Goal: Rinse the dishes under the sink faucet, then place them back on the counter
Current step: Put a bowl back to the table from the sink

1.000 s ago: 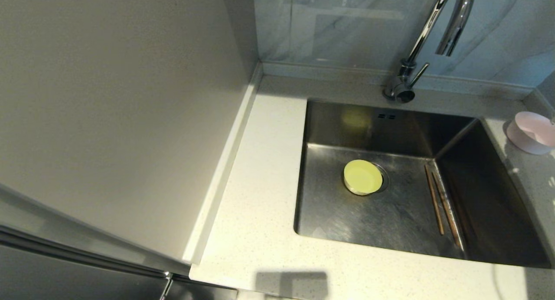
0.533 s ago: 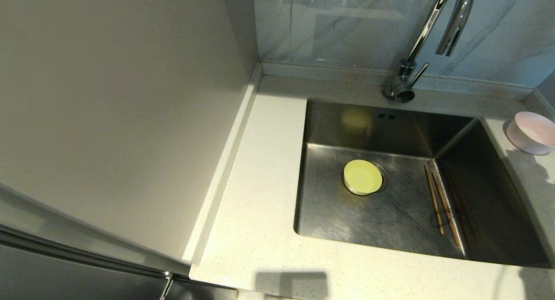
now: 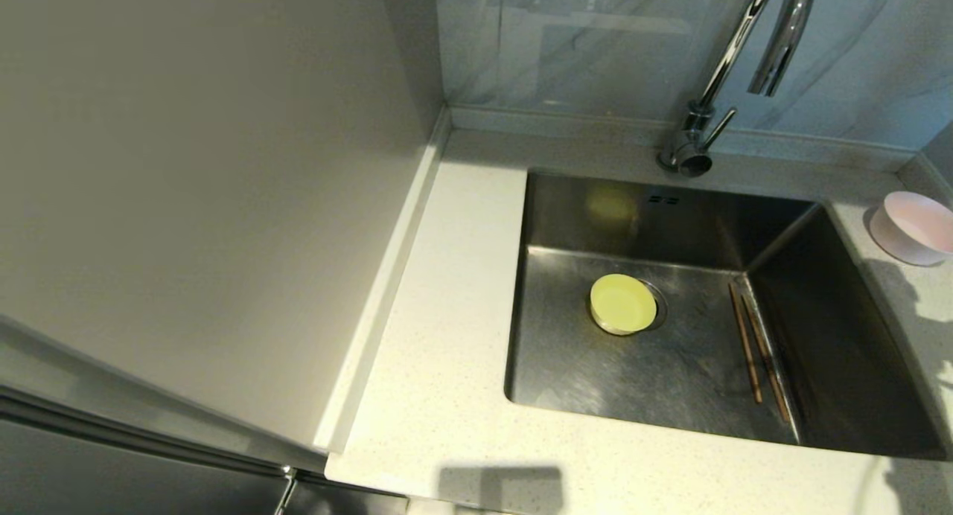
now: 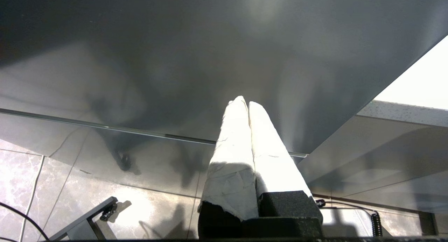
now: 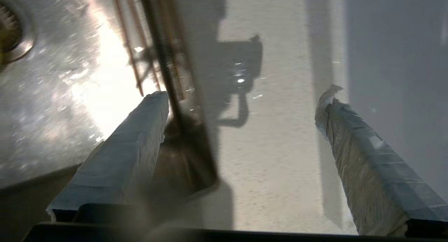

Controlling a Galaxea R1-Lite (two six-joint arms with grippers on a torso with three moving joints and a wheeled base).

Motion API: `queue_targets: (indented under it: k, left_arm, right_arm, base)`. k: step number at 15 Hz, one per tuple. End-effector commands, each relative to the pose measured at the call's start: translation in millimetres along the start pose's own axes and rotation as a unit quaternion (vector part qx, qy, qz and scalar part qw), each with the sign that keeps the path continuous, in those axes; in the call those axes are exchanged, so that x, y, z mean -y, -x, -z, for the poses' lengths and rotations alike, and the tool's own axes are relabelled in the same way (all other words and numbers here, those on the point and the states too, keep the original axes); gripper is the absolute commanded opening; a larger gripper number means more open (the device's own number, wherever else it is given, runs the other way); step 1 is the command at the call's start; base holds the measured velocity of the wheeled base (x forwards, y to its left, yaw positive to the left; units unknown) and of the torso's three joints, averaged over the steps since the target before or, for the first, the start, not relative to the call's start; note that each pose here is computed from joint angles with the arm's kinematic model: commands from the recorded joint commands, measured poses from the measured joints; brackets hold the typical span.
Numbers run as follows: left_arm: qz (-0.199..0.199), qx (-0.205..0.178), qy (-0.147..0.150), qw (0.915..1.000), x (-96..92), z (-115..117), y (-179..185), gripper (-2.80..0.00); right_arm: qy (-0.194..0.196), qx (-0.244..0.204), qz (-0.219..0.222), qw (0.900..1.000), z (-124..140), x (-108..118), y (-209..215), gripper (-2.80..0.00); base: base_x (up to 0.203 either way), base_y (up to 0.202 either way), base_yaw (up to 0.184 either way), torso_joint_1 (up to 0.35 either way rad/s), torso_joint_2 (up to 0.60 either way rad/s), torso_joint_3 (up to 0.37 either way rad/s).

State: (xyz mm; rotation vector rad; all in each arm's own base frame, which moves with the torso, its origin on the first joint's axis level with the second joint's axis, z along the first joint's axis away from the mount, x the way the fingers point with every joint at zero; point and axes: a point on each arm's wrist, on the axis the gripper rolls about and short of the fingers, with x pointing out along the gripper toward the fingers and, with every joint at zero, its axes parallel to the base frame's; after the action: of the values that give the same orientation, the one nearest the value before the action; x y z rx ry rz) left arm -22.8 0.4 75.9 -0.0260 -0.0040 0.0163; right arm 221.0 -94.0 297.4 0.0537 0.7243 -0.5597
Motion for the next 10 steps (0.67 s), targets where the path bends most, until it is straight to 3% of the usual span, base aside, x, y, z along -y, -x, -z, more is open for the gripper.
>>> queue_targets:
  k: [1,5,10]
  left_arm:
    - [0.0,0.002,0.0,1.0,0.0,0,0,-2.8]
    - [0.0,0.002,0.0,1.0,0.0,0,0,-2.8]
    - [0.0,0.002,0.0,1.0,0.0,0,0,-2.8]
  right_arm:
    - [0.027,-0.003,-0.037,0.999,4,-23,3,0.0]
    - [0.054,-0.01,-0.107,0.993,8,-79,-14,0.0]
    - [0.065,-0.03,-0.135,0.988,14,-139,-78,0.0]
  base:
    - [0.0,0.0,0.0,0.0,0.0,0.0]
    - [0.0,0.0,0.0,0.0,0.0,0.0]
    - [0.0,0.0,0.0,0.0,0.0,0.0]
